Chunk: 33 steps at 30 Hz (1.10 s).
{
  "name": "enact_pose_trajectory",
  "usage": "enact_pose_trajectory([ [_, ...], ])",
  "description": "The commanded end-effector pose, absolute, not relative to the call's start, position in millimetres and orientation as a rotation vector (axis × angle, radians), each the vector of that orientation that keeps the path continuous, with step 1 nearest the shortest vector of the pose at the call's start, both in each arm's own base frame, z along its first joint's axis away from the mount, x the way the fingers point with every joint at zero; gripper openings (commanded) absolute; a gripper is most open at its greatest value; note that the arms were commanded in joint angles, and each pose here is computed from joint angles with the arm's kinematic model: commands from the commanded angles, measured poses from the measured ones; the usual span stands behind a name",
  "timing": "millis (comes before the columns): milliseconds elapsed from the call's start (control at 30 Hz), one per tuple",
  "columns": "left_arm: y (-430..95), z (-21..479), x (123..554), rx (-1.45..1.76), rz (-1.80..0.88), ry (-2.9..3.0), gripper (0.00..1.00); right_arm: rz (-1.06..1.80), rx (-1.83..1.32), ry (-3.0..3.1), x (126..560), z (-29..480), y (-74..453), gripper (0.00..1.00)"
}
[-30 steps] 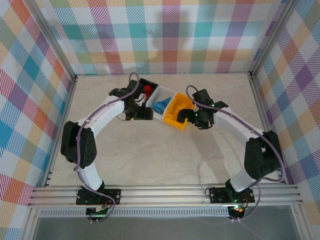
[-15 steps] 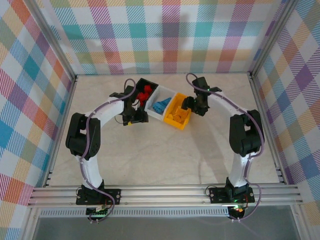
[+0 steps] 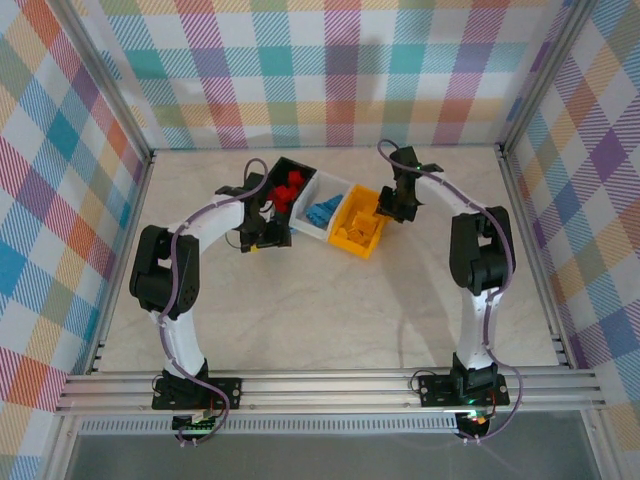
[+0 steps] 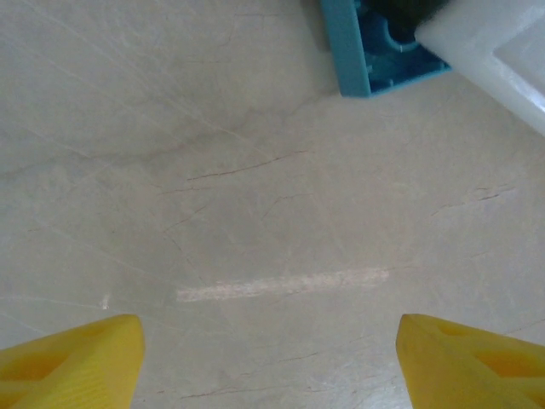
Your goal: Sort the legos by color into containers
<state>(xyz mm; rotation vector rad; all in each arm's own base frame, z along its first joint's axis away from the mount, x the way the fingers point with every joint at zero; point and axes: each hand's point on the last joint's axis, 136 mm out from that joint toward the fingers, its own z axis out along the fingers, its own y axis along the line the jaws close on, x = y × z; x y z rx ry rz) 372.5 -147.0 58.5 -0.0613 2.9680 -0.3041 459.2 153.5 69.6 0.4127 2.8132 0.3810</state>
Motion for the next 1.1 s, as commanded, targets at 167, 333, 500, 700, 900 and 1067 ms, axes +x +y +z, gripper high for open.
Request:
enact_pose_trajectory([
  [167, -127, 64, 359, -0.081, -0.251, 2.977, 0.78, 0.451, 0.433, 2.821, 459, 81, 159, 0.07],
  [333, -125, 65, 360, -0.114, -0.277, 2.965, 0.78, 0.548, 0.525, 2.776, 463, 97, 160, 0.06],
  [500, -129, 72, 360, -0.118, -0.319, 2.945, 0.78, 0.574, 0.6, 2.742, 468, 106, 158, 0.06],
  [700, -145, 74, 350, -0.057, -0.384, 2.931, 0.79, 0.467, 0.599, 2.772, 471, 96, 144, 0.06],
  [900, -177, 68, 338, 0.111, -0.388, 2.952, 0.79, 0.406, 0.551, 2.83, 465, 83, 138, 0.07],
  [1067, -191, 55, 336, 0.171, -0.362, 2.973, 0.79, 0.421, 0.508, 2.845, 456, 81, 139, 0.17],
])
